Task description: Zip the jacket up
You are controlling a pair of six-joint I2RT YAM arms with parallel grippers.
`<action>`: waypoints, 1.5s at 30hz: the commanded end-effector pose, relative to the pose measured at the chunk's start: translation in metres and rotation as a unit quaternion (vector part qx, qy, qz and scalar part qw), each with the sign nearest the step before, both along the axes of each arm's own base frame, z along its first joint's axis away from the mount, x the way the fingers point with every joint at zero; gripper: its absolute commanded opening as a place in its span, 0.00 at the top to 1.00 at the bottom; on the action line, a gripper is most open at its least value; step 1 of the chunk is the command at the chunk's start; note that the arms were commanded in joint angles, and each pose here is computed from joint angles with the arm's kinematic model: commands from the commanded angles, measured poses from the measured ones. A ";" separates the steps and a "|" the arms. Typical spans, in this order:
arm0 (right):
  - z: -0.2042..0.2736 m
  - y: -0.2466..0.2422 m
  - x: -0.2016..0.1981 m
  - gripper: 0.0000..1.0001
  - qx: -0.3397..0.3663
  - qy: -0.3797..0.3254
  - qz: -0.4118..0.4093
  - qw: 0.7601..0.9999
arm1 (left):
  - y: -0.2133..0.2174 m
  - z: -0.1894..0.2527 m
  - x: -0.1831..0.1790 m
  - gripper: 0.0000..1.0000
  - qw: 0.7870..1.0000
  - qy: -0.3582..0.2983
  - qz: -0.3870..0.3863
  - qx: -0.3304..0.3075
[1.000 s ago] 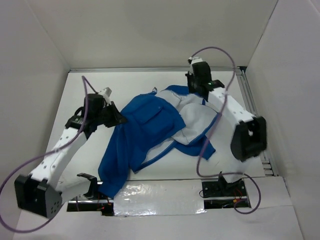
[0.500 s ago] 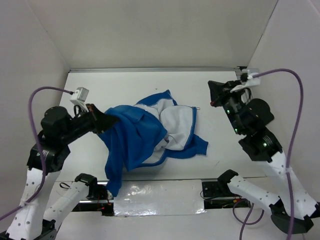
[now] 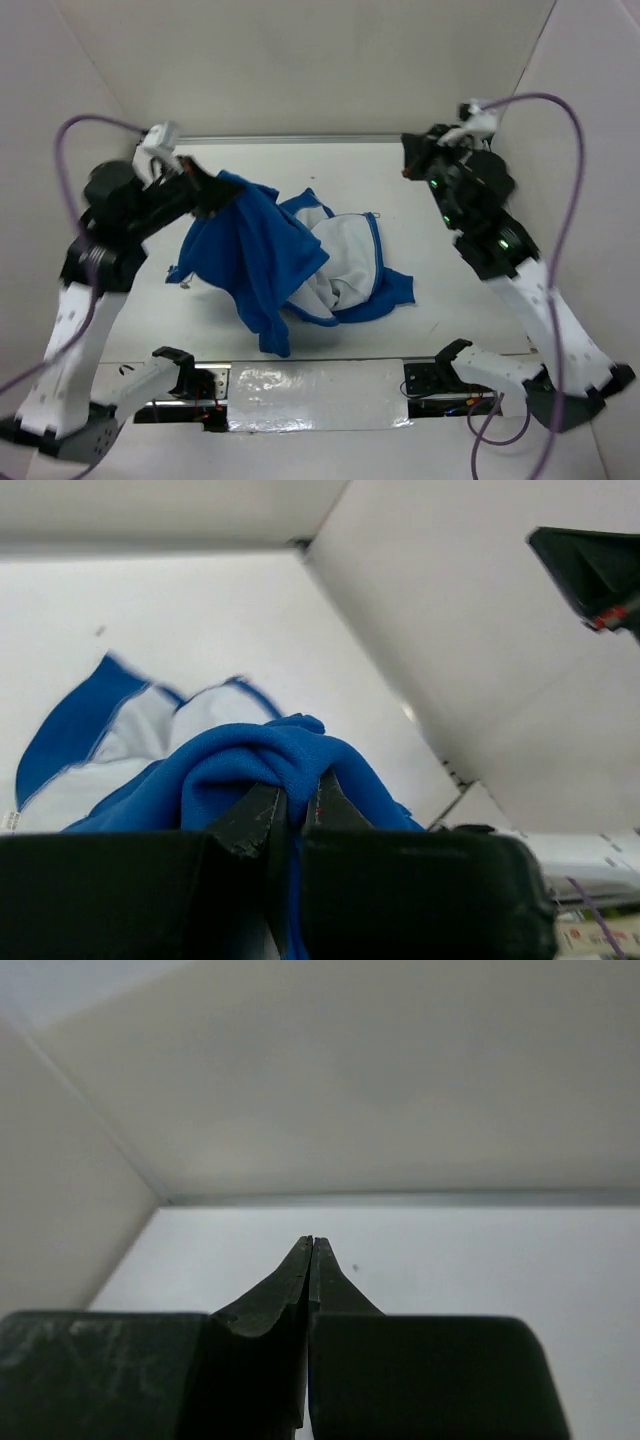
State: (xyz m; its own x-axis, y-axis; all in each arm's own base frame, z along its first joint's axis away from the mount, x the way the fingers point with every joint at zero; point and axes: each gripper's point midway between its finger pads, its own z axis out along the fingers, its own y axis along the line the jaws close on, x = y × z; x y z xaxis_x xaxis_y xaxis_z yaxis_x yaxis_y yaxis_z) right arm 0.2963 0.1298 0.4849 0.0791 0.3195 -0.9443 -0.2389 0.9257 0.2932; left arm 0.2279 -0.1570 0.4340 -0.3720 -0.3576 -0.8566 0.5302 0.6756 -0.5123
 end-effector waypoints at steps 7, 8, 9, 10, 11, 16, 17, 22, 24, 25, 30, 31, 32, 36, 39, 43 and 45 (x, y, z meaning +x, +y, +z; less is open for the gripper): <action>-0.187 0.029 0.146 0.56 -0.038 0.285 -0.030 0.957 | 0.009 -0.161 0.184 0.34 0.949 0.283 0.100 0.101; -0.192 0.030 0.147 0.41 -0.035 0.295 -0.022 0.955 | 0.007 -0.159 0.188 0.11 0.949 0.279 0.101 0.108; -0.198 0.026 0.146 0.25 -0.032 0.299 -0.022 0.953 | 0.007 -0.158 0.187 0.03 0.950 0.275 0.100 0.112; -0.199 0.026 0.143 0.23 -0.029 0.297 -0.018 0.954 | 0.001 -0.153 0.185 0.01 0.955 0.259 0.093 0.114; -0.184 0.025 0.138 0.12 -0.015 0.272 -0.009 0.962 | 0.000 -0.150 0.174 0.01 0.958 0.247 0.088 0.116; -0.203 0.015 0.096 0.02 0.008 0.278 0.003 0.961 | -0.006 -0.142 0.123 0.01 0.970 0.217 0.056 0.090; -0.195 0.011 0.085 0.02 0.019 0.265 0.005 0.964 | -0.005 -0.147 0.104 0.01 0.972 0.215 0.047 0.083; -0.244 -0.003 0.042 0.00 0.050 0.287 0.006 0.957 | -0.016 -0.199 0.033 0.01 0.964 0.262 -0.004 0.046; -0.277 -0.002 0.028 0.00 0.057 0.311 0.016 0.949 | -0.022 -0.210 0.019 0.01 0.962 0.270 -0.023 0.033; -0.282 -0.002 0.029 0.00 0.062 0.309 0.020 0.949 | -0.022 -0.224 0.011 0.01 0.958 0.285 -0.026 0.031; -0.322 -0.004 0.028 0.00 0.056 0.359 0.034 0.931 | -0.027 -0.247 0.015 0.01 0.949 0.312 -0.027 0.029; -0.330 -0.001 0.031 0.00 0.054 0.373 0.036 0.926 | -0.029 -0.251 0.023 0.01 0.945 0.324 -0.022 0.031; -0.335 -0.001 0.033 0.00 0.054 0.379 0.036 0.923 | -0.030 -0.252 0.028 0.01 0.944 0.326 -0.022 0.033; -0.365 0.002 0.046 0.01 0.048 0.418 0.031 0.906 | -0.036 -0.263 0.065 0.01 0.934 0.354 0.002 0.047; -0.385 0.008 0.054 0.05 0.038 0.451 0.038 0.891 | -0.033 -0.284 0.088 0.01 0.916 0.392 0.038 0.076; -0.406 0.019 0.059 0.11 0.031 0.480 0.057 0.875 | -0.036 -0.318 0.103 0.01 0.887 0.447 0.053 0.106; -0.411 0.027 0.060 0.13 0.034 0.483 0.072 0.872 | -0.042 -0.332 0.109 0.01 0.878 0.462 0.048 0.117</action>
State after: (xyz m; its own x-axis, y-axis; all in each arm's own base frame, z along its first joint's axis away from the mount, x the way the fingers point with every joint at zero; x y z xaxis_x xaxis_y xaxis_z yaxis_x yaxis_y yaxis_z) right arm 0.3333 0.1378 0.0503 -0.8207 0.3245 -0.4702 0.1214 0.9032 0.4116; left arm 0.3345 -0.1969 0.1184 -0.9089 -0.2800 -0.3091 -0.0555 0.8158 -0.5757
